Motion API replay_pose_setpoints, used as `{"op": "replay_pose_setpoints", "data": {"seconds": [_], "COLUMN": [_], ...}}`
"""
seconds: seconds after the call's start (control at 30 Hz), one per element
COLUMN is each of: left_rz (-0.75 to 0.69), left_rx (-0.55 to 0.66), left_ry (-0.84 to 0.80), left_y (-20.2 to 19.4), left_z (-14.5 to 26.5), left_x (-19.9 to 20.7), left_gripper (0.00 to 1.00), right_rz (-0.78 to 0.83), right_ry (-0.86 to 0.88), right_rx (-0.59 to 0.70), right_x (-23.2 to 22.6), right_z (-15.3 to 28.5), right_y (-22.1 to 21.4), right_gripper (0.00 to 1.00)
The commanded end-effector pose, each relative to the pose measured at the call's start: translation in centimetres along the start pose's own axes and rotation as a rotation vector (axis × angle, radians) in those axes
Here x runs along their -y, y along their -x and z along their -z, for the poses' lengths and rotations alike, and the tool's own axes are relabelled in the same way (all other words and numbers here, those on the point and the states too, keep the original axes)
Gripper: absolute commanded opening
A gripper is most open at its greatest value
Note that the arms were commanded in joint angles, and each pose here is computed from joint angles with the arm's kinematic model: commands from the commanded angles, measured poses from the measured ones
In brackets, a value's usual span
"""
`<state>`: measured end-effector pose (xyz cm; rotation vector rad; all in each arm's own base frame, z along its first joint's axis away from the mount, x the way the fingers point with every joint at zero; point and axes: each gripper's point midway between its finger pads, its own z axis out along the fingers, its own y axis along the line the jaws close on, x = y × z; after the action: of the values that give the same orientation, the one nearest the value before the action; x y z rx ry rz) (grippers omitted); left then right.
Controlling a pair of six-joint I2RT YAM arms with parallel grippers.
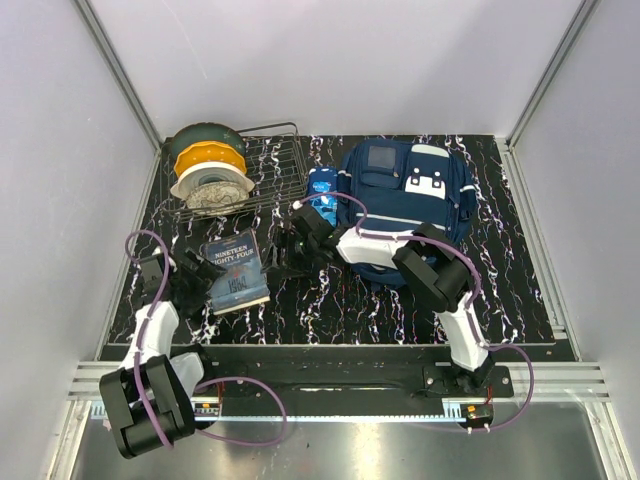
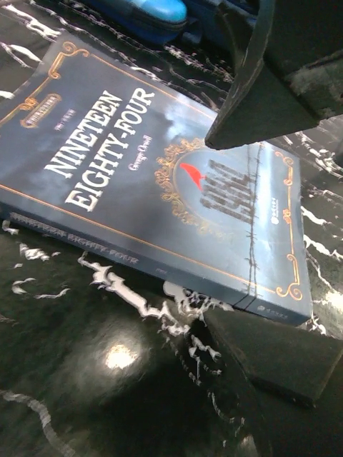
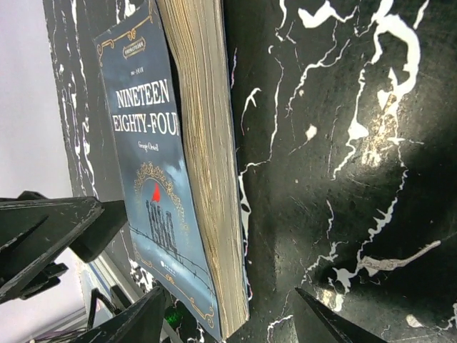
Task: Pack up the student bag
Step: Pick up the book from the center of the board.
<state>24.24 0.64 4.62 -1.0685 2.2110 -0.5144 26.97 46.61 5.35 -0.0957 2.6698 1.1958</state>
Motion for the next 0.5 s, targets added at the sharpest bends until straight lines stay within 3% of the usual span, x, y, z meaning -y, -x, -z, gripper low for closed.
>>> {"op": "replay_pose_setpoints", "data": {"seconds": [0.0, 0.17, 0.47], "left_rz": [-0.001, 0.016, -0.026], "left_rx": [-0.019, -0.060, -0.169], "left_ry": [-0.133, -0.120, -0.213], "left_y": [-0.5, -1.6, -4.4], "left_z": [-0.7, -1.6, -2.3], "left_x": [1.7, 0.9, 2.9], "left_gripper": [0.99, 0.99, 0.97], "right_rz": [0.027, 0.003, -0.025], "right_ry": [0.079, 0.064, 0.067], "right_rx": [0.018, -0.010, -0.066], "right_x": [-3.0, -2.3, -1.5], "right_z": [-0.4, -1.4, -3.1], "right_y": [0.8, 0.1, -1.2], "right_gripper": [0.75, 0.74, 0.73]}}
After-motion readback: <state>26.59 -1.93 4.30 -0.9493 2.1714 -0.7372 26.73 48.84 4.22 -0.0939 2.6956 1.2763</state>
